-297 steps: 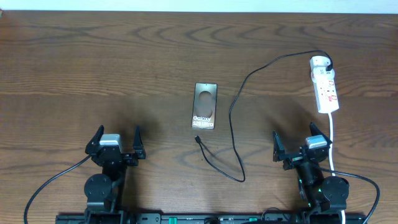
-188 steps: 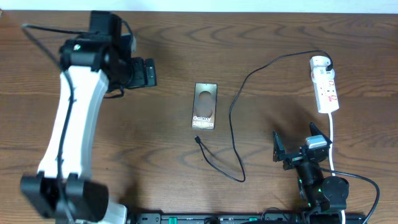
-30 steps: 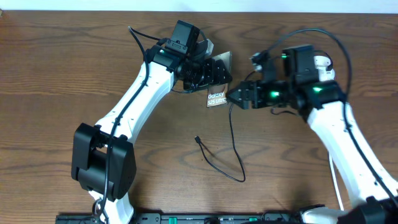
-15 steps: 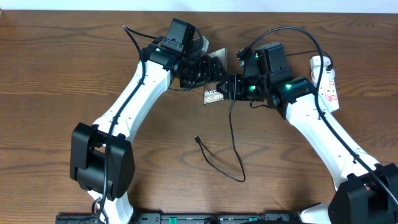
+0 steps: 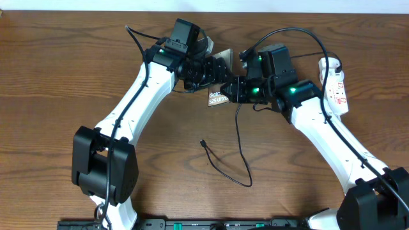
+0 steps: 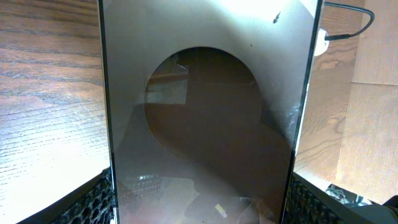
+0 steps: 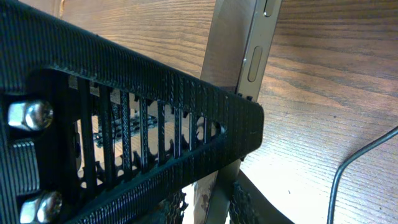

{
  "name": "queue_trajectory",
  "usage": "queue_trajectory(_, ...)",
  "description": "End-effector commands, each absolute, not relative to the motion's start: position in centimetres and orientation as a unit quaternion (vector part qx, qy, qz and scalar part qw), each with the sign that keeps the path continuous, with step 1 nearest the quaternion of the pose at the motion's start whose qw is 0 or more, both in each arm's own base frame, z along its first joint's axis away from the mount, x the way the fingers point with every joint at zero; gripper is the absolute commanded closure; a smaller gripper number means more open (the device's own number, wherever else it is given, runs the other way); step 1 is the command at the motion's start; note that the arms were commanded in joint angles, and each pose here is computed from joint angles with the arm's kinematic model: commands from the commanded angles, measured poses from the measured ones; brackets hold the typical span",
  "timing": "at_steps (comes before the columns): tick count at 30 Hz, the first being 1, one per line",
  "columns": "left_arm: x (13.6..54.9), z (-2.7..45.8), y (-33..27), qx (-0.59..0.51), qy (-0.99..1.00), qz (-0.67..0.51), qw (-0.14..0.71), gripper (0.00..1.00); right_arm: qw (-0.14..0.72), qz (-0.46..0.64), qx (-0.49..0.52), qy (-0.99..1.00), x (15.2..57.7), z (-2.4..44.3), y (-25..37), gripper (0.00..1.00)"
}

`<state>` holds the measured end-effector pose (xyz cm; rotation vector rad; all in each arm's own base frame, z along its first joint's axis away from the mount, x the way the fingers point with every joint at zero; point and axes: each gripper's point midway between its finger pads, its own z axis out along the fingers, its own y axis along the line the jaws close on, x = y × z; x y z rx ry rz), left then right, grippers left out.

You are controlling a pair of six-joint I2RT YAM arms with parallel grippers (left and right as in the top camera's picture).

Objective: Plug charger to phone and switch on socket

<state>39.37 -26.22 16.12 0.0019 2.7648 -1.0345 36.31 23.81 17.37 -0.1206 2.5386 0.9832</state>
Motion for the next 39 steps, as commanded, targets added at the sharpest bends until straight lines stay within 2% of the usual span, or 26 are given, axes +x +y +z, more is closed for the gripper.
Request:
queue_trajectory(1,37.9,18.2,-27.7,0.037,0.921,-0.377,0.096,0.30,0.220,0.362,-0.053,0.904,36.6,18.4,24.8,0.77)
queue_trajectory(4,37.7,18.5,-28.0,0.041,0.917,-0.387,0.090,0.30,0.221,0.362,-0.053,0.904,36.6,18.4,24.8,0.84)
queue_trajectory(8,37.6,18.5,-28.0,0.041,0.916,-0.389,0.089,0.30,0.224,0.363,-0.053,0.903,36.7,18.5,24.9,0.85)
queue_trajectory(9,37.6,18.5,-28.0,0.041,0.916,-0.389,0.089,0.29,0.224,0.363,-0.053,0.903,36.7,18.6,24.9,0.89)
queue_trajectory(12,37.6,18.5,-28.0,0.041,0.916,-0.388,0.089,0.23,0.223,0.363,-0.053,0.903,36.7,18.5,24.8,0.98)
queue_trajectory(14,37.6,18.5,-28.0,0.041,0.917,-0.388,0.088,0.21,0.224,0.363,-0.051,0.903,36.8,18.5,24.7,0.99)
queue_trajectory(17,37.5,18.4,-27.9,0.039,0.917,-0.387,0.086,0.11,0.218,0.373,-0.051,0.900,36.7,18.7,24.6,0.99)
queue_trajectory(19,37.6,18.4,-27.8,0.037,0.917,-0.387,0.087,0.11,0.214,0.384,-0.052,0.897,36.7,18.9,24.5,0.99)
queue_trajectory(25,38.6,20.4,-27.6,0.046,0.889,-0.447,0.092,0.11,0.213,0.450,-0.098,0.862,36.4,21.1,24.6,0.99)
queue_trajectory(31,38.5,26.9,-28.6,0.137,0.786,-0.593,0.109,0.11,0.228,0.529,-0.127,0.807,37.0,24.6,23.5,0.99)
queue_trajectory(36,37.1,31.3,-28.9,0.245,0.697,-0.661,0.135,0.19,0.241,0.535,-0.116,0.802,37.9,25.2,22.3,0.99)
queue_trajectory(39,36.9,32.0,-29.1,0.263,0.684,-0.665,0.145,0.28,0.247,0.541,-0.126,0.794,37.9,25.7,22.5,0.99)
